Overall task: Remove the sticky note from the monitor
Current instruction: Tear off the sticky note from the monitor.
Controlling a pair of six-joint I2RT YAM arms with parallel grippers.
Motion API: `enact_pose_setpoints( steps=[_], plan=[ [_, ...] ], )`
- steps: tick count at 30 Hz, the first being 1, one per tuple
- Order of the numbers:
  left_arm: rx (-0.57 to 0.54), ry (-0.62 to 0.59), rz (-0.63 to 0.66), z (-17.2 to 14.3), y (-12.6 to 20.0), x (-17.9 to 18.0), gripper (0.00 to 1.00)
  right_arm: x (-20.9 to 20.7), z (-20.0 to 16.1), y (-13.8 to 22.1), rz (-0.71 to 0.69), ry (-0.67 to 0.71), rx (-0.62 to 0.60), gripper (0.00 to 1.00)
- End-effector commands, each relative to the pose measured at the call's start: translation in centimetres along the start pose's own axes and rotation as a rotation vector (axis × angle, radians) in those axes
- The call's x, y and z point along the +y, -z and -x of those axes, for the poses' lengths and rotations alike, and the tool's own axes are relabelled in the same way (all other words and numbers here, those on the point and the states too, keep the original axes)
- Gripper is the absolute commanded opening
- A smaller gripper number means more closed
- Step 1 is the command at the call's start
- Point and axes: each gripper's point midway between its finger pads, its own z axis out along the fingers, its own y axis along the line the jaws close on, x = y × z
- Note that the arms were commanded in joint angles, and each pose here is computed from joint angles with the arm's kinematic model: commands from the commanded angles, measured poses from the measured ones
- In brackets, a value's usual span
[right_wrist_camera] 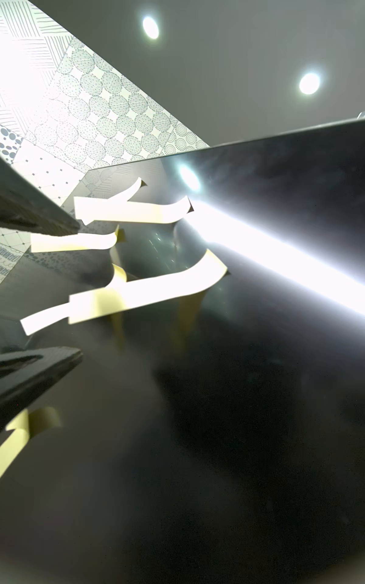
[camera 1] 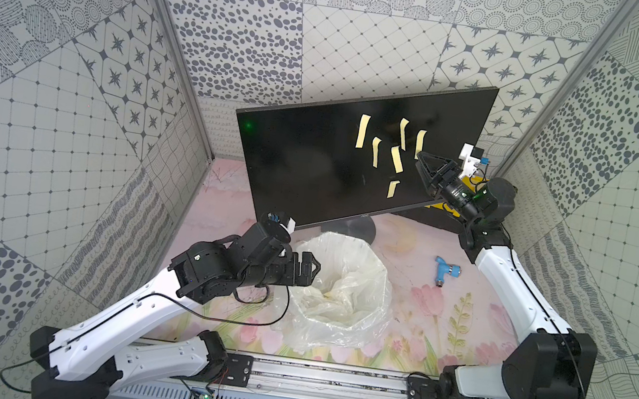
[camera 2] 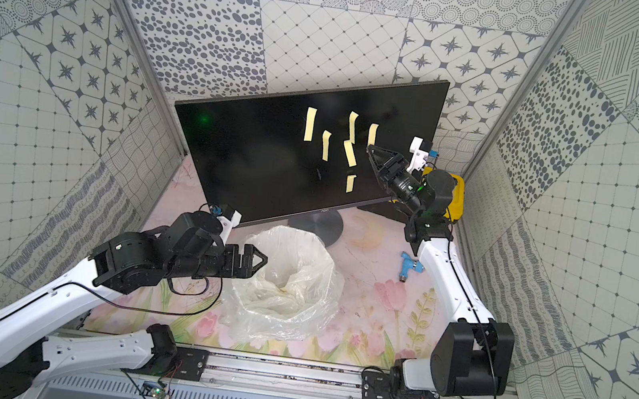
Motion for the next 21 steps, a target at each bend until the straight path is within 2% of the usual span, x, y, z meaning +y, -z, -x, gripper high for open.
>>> enact_pose_setpoints(
  steps=[1,5,8,15,18,19,21],
  plan=[
    [-0.013,-0.016,-0.035,0.5,0.2,-1.0,0.99,1.9,1.6,-0.6,0.051,0.037,-0.038,0.6],
    [-0.012,-0.017,-0.034,0.5,0.2,-1.0,0.99,1.7,2.1,-1.1,0.048,0.035,-0.045,0.58],
    [-0.012,-0.018,-0.032,0.5,0.2,-1.0,0.99,1.4,2.1,-1.4,0.048,0.027,-0.043,0.53],
    [-0.014,-0.021,-0.032,0.5,0.3,-1.0,0.99,1.9,1.8,-1.1,0.063,0.03,-0.032,0.28],
    [-0.014,-0.021,-0.031,0.5,0.2,-0.9,0.99,2.3,1.7,-0.8,0.07,0.035,-0.026,0.1],
    [-0.015,-0.021,-0.03,0.5,0.2,-0.9,0.99,2.4,1.6,-0.7,0.073,0.035,-0.023,0.0],
    [-0.014,-0.021,-0.032,0.5,0.2,-1.0,0.99,2.7,1.4,-0.5,0.075,0.036,-0.019,0.0]
  ],
)
